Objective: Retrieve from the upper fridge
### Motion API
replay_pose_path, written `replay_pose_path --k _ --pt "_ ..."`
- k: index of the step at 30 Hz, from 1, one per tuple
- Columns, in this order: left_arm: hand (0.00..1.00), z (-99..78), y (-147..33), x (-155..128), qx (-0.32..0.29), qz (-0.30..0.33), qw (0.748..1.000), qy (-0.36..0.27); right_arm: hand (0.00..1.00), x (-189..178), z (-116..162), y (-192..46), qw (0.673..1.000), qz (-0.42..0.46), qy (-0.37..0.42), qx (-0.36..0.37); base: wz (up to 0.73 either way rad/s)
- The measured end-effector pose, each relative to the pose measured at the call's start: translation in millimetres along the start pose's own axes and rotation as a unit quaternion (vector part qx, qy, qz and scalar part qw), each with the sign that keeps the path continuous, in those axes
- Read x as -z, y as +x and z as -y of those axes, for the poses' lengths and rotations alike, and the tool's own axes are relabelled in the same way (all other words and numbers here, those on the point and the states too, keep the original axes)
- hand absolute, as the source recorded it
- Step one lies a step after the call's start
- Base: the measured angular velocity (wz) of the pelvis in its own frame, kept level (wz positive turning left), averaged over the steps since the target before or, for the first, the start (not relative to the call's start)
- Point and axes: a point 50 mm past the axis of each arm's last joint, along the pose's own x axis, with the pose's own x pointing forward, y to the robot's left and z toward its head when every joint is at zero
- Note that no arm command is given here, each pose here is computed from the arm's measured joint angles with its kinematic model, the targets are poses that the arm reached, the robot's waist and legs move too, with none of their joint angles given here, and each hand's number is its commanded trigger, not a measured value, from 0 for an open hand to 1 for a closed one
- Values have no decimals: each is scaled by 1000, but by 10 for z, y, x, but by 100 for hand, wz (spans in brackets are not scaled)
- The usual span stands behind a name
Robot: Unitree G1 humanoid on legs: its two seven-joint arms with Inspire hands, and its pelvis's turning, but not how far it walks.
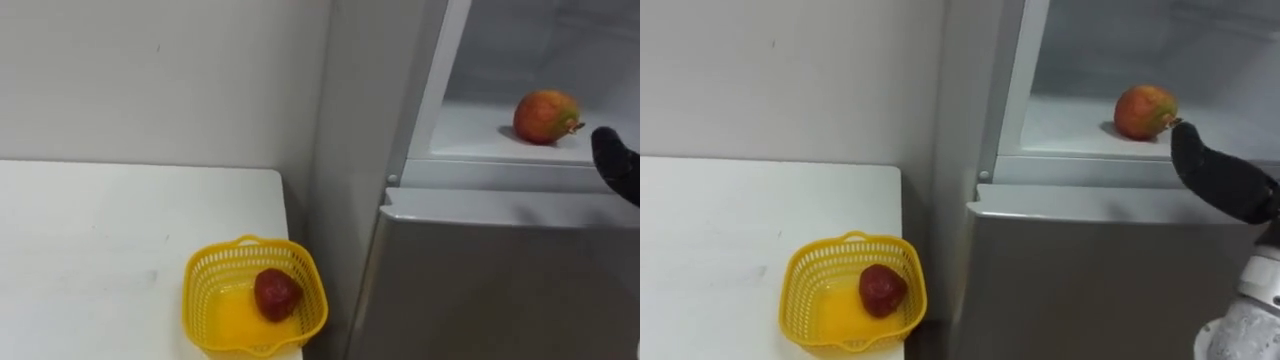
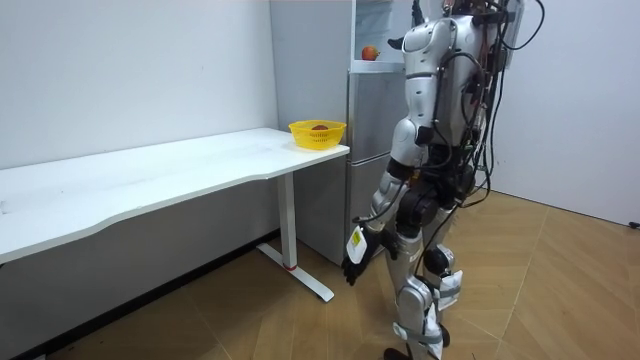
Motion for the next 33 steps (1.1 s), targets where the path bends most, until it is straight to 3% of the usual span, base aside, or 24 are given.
replay_pose_path --k 9,17,33 --pt "0 -47 -25 64 -3 -4 1000 29 0 49 -4 287 999 -17 -6 -29 3" --pt "0 -35 -38 104 -3 -7 999 44 0 231 -69 357 995 -85 9 -47 1" --pt "0 -27 -67 173 4 -15 999 31 0 240 -215 551 990 -108 26 -90 3"
